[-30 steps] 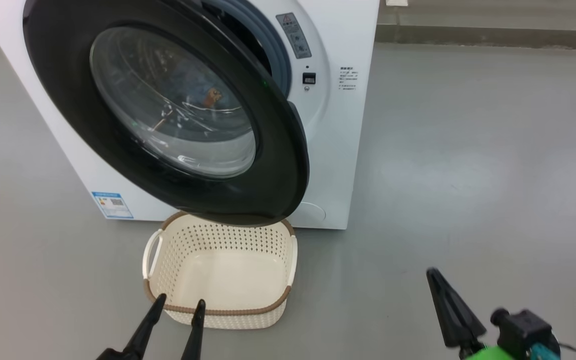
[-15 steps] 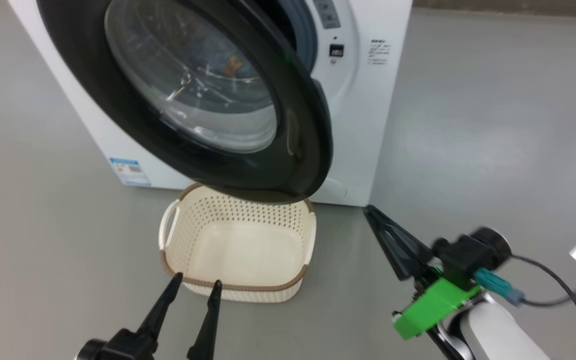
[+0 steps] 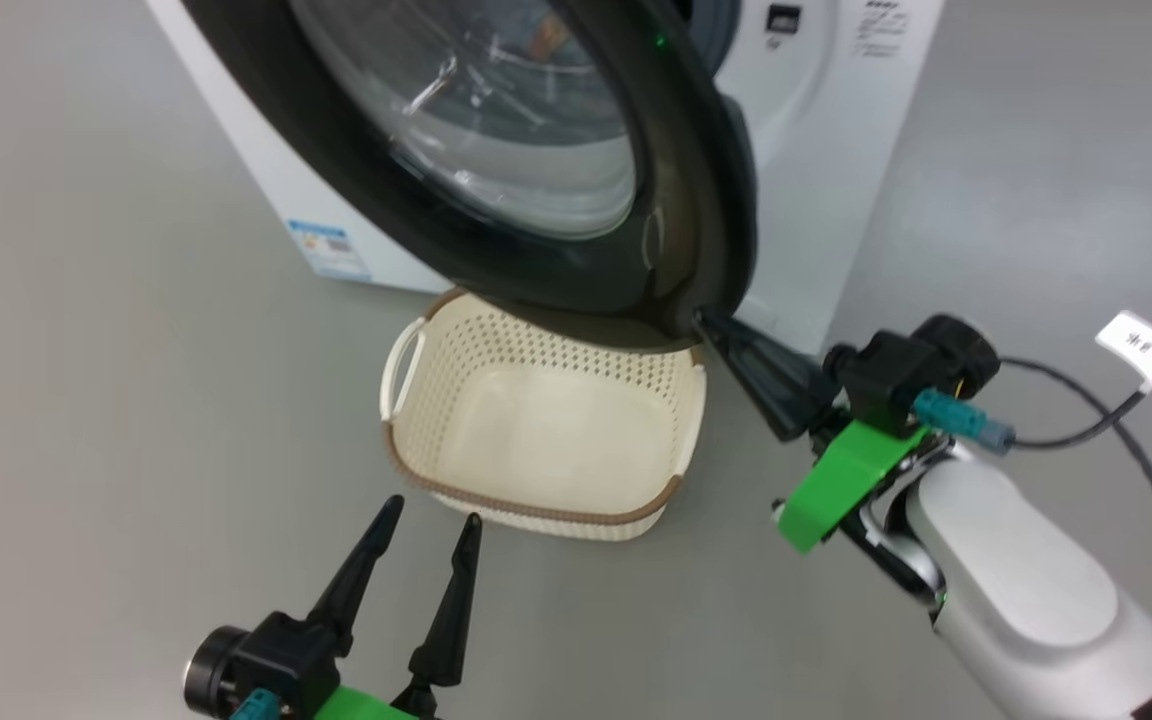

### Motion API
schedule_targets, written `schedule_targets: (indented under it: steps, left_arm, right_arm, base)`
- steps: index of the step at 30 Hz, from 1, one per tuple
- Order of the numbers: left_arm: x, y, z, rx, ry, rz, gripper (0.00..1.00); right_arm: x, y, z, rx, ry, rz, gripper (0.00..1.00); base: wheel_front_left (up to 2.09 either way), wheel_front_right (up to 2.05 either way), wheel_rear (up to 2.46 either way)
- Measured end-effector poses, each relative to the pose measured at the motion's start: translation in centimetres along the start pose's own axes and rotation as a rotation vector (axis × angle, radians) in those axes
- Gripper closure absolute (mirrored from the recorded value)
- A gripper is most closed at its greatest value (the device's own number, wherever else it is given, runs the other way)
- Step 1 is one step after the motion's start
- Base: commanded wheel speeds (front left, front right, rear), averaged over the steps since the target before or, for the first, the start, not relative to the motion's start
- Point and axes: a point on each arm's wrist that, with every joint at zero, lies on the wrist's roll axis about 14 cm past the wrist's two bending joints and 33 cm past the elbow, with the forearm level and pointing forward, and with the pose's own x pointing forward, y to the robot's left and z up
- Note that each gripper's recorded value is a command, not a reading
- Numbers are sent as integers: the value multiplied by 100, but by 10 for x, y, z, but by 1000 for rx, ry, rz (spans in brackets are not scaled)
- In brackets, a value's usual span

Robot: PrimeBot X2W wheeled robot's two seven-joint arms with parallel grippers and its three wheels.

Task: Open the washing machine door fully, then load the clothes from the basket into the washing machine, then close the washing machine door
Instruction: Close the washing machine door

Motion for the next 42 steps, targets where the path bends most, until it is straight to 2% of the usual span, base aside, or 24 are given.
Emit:
schedule_targets:
  steps: [23,33,42]
  left_arm:
    - [11,31,-20,6,72,109,0]
    - [14,39,-31,-14,104,139,0]
    - [30,42,-41,-21,125,135,0]
  right_arm:
    - [56,-46,-57,24,68,19,100]
    - [71,-83,-68,24,64,-39,100]
    - [88,-117,-79,-31,64,-53,100]
  base:
    - [0,0,0]
    - [0,0,0]
    - [0,0,0]
